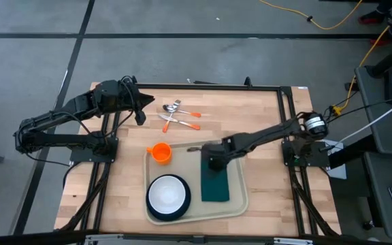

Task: Set up tray
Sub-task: Put the dark blue napkin to the right of the black plate on the gray serving tray

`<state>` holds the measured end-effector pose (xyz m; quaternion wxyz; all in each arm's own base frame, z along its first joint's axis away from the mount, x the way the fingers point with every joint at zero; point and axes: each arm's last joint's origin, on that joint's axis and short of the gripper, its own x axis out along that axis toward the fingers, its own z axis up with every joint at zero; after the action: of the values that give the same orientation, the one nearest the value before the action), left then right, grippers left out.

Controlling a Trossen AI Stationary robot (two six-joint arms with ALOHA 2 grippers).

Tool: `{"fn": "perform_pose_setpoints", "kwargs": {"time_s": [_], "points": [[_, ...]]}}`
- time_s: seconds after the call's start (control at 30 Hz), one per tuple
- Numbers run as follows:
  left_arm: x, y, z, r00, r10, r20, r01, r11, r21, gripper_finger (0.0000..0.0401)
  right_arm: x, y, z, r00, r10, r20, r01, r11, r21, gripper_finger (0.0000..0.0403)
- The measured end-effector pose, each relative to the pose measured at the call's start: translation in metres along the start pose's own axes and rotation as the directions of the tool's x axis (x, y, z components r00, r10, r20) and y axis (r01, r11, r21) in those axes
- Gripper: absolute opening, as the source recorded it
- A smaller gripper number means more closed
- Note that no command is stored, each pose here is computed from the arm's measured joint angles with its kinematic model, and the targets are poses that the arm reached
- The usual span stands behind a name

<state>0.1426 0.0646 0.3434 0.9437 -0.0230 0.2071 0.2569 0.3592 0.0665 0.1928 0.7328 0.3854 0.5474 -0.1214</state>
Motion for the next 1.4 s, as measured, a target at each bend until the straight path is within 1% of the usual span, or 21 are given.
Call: {"fn": "perform_pose_setpoints", "kwargs": {"time_s": [0.17,0.3,0.43,0.6,0.73,0.97,1.1,1.3,1.4], "points": [[0.000,0.000,0.000,1.000,0.000,0.000,0.000,1.000,0.000,0.0033,0.005,0.019,-0.027,0.994,0.065,-0.089,-0.064,0.998,0.014,0.0000],[0.000,0.000,0.000,1.000,0.000,0.001,0.000,1.000,0.001,0.0033,0.008,0.034,-0.046,0.990,0.102,-0.101,-0.097,0.994,0.049,0.0000],[0.000,0.000,0.000,1.000,0.001,0.001,-0.001,1.000,0.003,0.0033,0.015,0.041,-0.058,0.990,0.102,-0.101,-0.094,0.992,0.084,0.0000],[0.000,0.000,0.000,1.000,0.000,0.002,0.000,1.000,0.004,0.0033,0.038,0.039,-0.067,0.991,0.041,-0.128,-0.029,0.995,0.095,0.0000],[0.000,0.000,0.000,1.000,-0.003,0.003,0.003,1.000,0.003,0.0033,0.051,0.036,-0.069,0.990,0.009,-0.142,0.004,0.995,0.096,0.0000],[0.000,-0.001,0.000,0.999,-0.050,0.003,0.050,0.999,0.002,0.0033,0.053,0.031,-0.071,0.988,-0.046,-0.151,0.062,0.993,0.100,0.0000],[0.000,-0.001,0.000,0.999,-0.050,0.003,0.050,0.999,0.001,0.0033,0.052,0.026,-0.078,0.976,-0.114,-0.184,0.132,0.987,0.091,0.0000],[0.000,-0.001,0.000,0.999,-0.051,0.003,0.051,0.999,0.001,0.0033,0.052,0.026,-0.085,0.970,-0.137,-0.199,0.155,0.985,0.077,0.0000],[0.000,-0.001,0.000,0.999,-0.051,0.003,0.051,0.999,0.001,0.0033,0.054,0.023,-0.091,0.965,-0.156,-0.212,0.179,0.979,0.095,0.0000]]}}
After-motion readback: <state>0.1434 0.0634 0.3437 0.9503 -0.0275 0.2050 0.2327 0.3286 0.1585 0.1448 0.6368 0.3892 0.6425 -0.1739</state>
